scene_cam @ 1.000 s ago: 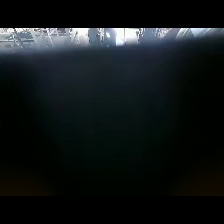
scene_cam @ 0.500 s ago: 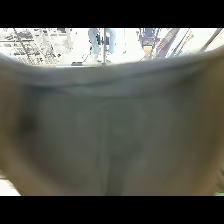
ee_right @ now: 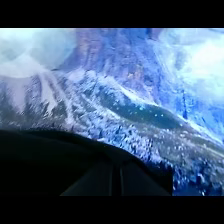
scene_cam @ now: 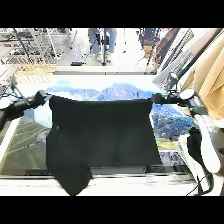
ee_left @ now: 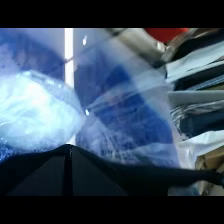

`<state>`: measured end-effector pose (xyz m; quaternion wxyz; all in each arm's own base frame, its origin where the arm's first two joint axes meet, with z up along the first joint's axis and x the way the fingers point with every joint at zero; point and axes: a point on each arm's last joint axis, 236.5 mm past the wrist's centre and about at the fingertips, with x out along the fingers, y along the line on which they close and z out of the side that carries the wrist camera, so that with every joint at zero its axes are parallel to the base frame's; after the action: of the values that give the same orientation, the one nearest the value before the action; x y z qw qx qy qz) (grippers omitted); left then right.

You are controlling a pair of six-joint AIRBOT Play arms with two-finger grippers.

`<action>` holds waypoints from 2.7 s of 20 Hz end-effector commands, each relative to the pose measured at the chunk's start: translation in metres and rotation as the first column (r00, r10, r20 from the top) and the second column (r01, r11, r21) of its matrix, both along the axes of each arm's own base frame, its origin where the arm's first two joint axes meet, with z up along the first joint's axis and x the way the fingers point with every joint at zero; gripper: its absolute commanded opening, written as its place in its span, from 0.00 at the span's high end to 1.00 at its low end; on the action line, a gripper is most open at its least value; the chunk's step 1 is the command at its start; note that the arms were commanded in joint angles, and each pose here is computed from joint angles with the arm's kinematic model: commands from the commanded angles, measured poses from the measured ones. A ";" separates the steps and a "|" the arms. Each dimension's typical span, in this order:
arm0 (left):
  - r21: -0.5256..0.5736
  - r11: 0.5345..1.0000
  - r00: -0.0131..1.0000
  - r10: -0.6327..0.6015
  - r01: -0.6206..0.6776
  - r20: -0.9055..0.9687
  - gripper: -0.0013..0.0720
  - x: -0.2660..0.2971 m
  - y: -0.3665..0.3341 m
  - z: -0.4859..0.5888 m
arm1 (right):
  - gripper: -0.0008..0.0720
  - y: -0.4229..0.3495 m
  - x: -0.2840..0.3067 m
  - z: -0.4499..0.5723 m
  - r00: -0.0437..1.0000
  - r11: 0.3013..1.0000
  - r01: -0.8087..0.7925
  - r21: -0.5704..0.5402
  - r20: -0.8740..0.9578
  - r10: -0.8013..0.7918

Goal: Fold the clothes and pants, and hang the long-sleeved shirts on hangers.

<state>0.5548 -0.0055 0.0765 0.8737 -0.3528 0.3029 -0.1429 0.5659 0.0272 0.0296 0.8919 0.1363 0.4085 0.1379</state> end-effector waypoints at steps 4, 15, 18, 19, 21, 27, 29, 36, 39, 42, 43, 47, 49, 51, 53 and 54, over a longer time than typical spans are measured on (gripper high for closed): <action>-0.092 0.982 0.929 -0.183 0.162 -0.321 0.97 -0.035 0.006 -0.082 | 0.96 0.023 -0.023 -0.048 0.968 0.991 -0.118 0.066 -0.216 0.130; -0.082 0.910 0.572 -0.324 0.407 -0.754 0.44 -0.180 0.022 -0.132 | 0.43 -0.053 -0.153 -0.098 0.710 0.997 -0.056 0.051 -0.700 0.076; 0.009 0.925 0.572 -0.227 0.379 -0.788 0.43 -0.230 0.027 -0.136 | 0.41 -0.053 -0.203 -0.106 0.701 0.985 -0.020 0.173 -0.700 0.137; 0.013 0.925 0.575 -0.225 0.379 -0.786 0.40 -0.247 0.021 -0.137 | 0.34 -0.050 -0.221 -0.109 0.694 0.976 -0.019 0.216 -0.700 0.168; 0.004 0.925 0.562 -0.228 0.381 -0.795 0.30 -0.283 0.007 -0.143 | 0.35 -0.043 -0.245 -0.113 0.677 0.959 -0.011 0.284 -0.704 0.216; -0.024 0.936 0.538 -0.222 0.351 -0.813 0.30 -0.325 -0.012 -0.174 | 0.39 -0.025 -0.274 -0.133 0.631 0.942 -0.035 0.334 -0.723 0.280; -0.014 0.944 0.568 -0.210 0.330 -0.796 0.30 -0.319 -0.017 -0.181 | 0.45 -0.013 -0.273 -0.138 0.641 0.936 -0.067 0.346 -0.704 0.306; 0.033 0.941 0.647 -0.207 0.337 -0.734 0.97 -0.294 -0.047 -0.190 | 0.96 0.029 -0.256 -0.099 0.693 0.842 -0.080 0.533 -0.578 0.431; -0.019 0.929 0.662 -0.277 0.370 -0.697 0.97 -0.294 -0.052 -0.174 | 0.96 0.030 -0.259 -0.083 0.702 0.840 -0.109 0.531 -0.558 0.443; -0.166 0.928 0.767 -0.370 0.334 -0.524 0.97 -0.261 -0.056 -0.101 | 0.96 0.028 -0.252 -0.052 0.744 0.853 -0.153 0.500 -0.509 0.432; -0.194 0.935 0.827 -0.354 0.298 -0.436 0.97 -0.238 -0.049 -0.069 | 0.96 0.025 -0.242 -0.041 0.770 0.865 -0.153 0.478 -0.491 0.408; -0.180 0.963 0.955 -0.231 0.199 -0.184 0.98 -0.150 -0.014 0.016 | 0.96 -0.008 -0.157 -0.010 0.915 0.939 -0.015 0.343 -0.373 0.151; -0.210 0.968 0.973 -0.173 0.138 -0.155 0.98 -0.106 -0.002 0.019 | 0.96 -0.017 -0.114 -0.003 0.952 0.953 0.029 0.303 -0.300 0.067; -0.292 0.952 0.978 -0.139 0.088 -0.158 0.98 -0.064 0.002 0.003 | 0.96 -0.013 -0.075 -0.006 0.966 0.959 0.032 0.283 -0.257 0.044; -0.385 0.922 0.979 -0.113 0.040 -0.169 0.98 -0.028 0.002 -0.022 | 0.96 -0.016 -0.032 -0.020 0.971 0.957 0.088 0.278 -0.238 -0.020; -0.419 0.908 0.979 -0.098 0.014 -0.181 0.98 -0.013 0.002 -0.037 | 0.96 -0.021 -0.014 -0.031 0.968 0.949 0.129 0.287 -0.246 -0.058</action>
<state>0.4902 -0.0080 0.0584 0.7635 -0.4682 0.3958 -0.2032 0.4916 0.0176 0.0111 0.7874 0.2818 0.5154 0.1872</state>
